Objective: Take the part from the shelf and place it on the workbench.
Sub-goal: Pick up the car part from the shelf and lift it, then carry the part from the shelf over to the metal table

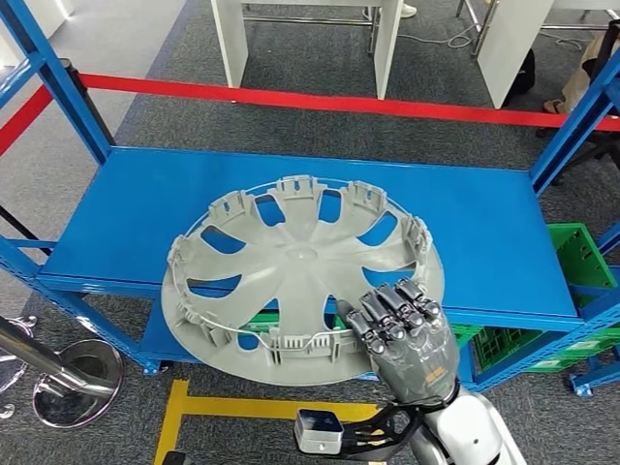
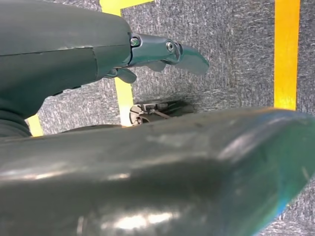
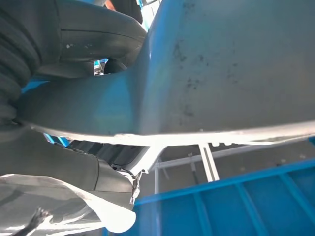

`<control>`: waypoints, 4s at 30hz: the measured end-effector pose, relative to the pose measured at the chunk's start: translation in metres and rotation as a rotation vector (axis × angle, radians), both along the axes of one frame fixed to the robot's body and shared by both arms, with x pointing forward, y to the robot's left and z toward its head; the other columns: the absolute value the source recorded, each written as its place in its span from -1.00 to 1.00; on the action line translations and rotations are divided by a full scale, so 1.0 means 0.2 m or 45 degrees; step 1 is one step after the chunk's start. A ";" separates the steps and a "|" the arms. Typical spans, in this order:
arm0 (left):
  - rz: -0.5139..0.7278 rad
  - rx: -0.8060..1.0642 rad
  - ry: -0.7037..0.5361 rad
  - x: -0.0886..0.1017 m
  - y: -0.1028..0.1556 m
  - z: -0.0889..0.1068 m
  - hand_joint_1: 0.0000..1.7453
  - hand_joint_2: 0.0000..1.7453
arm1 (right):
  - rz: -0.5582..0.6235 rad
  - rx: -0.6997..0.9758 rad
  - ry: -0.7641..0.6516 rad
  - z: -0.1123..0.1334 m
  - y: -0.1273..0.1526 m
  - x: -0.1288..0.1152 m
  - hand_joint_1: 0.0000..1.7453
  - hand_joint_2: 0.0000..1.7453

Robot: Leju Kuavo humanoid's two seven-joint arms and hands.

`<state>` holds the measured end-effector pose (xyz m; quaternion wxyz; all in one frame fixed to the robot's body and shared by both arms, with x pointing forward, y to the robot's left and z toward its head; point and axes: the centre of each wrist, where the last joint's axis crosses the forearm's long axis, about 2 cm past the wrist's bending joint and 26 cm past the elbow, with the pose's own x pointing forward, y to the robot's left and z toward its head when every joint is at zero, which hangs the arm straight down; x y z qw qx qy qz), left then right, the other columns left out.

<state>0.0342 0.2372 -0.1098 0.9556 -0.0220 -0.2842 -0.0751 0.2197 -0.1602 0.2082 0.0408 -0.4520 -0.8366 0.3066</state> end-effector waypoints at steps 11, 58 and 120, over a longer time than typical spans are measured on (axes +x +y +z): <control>-0.023 0.001 0.002 0.00 0.00 0.00 -1.00 -1.00 | -0.004 0.034 -0.021 0.03 0.01 -0.01 1.00 1.00; 0.132 0.212 0.183 0.04 0.15 -0.01 -1.00 -1.00 | -0.043 0.061 -0.063 0.07 -0.05 -0.09 1.00 1.00; 0.116 0.297 0.191 0.10 0.22 0.00 -1.00 -1.00 | -0.271 0.071 -0.106 0.12 -0.27 -0.23 1.00 1.00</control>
